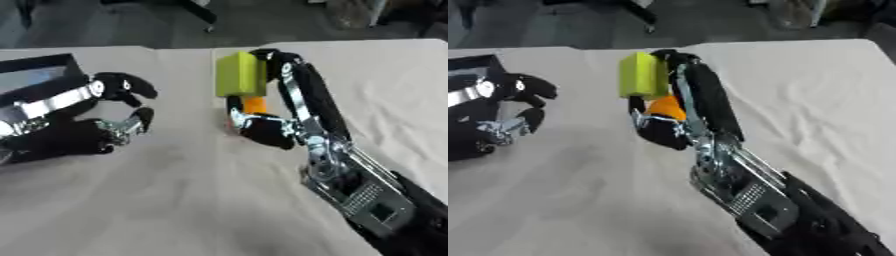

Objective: Pick up the objects with one hand, pass them to the other hand, and then place them into the box on the other side of the table.

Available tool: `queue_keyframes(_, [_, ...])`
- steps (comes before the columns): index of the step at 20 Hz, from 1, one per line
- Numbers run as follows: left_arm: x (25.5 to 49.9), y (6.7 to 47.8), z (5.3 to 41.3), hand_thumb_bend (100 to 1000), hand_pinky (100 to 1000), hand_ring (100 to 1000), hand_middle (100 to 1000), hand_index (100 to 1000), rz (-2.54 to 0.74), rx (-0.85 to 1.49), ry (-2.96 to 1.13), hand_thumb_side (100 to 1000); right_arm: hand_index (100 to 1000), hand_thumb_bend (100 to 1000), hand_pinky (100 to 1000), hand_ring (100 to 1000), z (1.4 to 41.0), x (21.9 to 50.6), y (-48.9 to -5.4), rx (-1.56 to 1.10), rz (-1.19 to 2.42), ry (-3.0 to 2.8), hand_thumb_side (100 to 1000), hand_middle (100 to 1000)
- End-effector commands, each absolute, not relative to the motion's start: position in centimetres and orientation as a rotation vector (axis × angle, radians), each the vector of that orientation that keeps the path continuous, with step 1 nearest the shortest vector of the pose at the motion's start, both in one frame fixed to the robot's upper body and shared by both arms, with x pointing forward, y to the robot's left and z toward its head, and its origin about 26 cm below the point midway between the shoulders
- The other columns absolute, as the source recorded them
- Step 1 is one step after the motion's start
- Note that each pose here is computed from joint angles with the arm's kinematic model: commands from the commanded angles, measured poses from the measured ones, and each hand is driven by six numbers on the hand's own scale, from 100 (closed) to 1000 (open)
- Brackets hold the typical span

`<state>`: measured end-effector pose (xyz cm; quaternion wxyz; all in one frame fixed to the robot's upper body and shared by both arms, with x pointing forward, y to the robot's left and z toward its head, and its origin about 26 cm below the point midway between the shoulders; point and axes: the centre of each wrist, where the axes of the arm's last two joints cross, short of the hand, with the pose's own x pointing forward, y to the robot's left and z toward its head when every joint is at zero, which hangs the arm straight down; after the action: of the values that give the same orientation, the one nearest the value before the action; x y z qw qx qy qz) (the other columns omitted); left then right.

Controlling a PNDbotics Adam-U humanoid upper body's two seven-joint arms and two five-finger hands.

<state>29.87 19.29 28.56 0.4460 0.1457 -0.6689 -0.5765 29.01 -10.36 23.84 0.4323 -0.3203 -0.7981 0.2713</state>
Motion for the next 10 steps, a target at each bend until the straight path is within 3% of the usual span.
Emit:
queue_keyframes(1, [29.5, 18.8, 29.6, 100, 1000, 887, 925, 899, -1.437, 0.414, -1.714, 775, 577, 100, 798, 683, 24.9, 28.6, -10.7, -0.986, 0.547, -1.965, 100, 587])
queue_keyframes(5, [29.4, 18.2, 29.8, 100, 1000, 885, 924, 899, -1.439, 0.415, -1.725, 784, 578, 100, 797, 683, 25.4, 28.2, -10.7, -1.008, 0.58, -1.975, 100, 588])
queue_keyframes(10, [29.2, 16.6, 29.7, 100, 1000, 885, 926, 923, -1.442, 0.379, -1.696, 871, 585, 100, 786, 682, 25.7, 28.1, -10.6, -1.061, 0.612, -1.986, 100, 593])
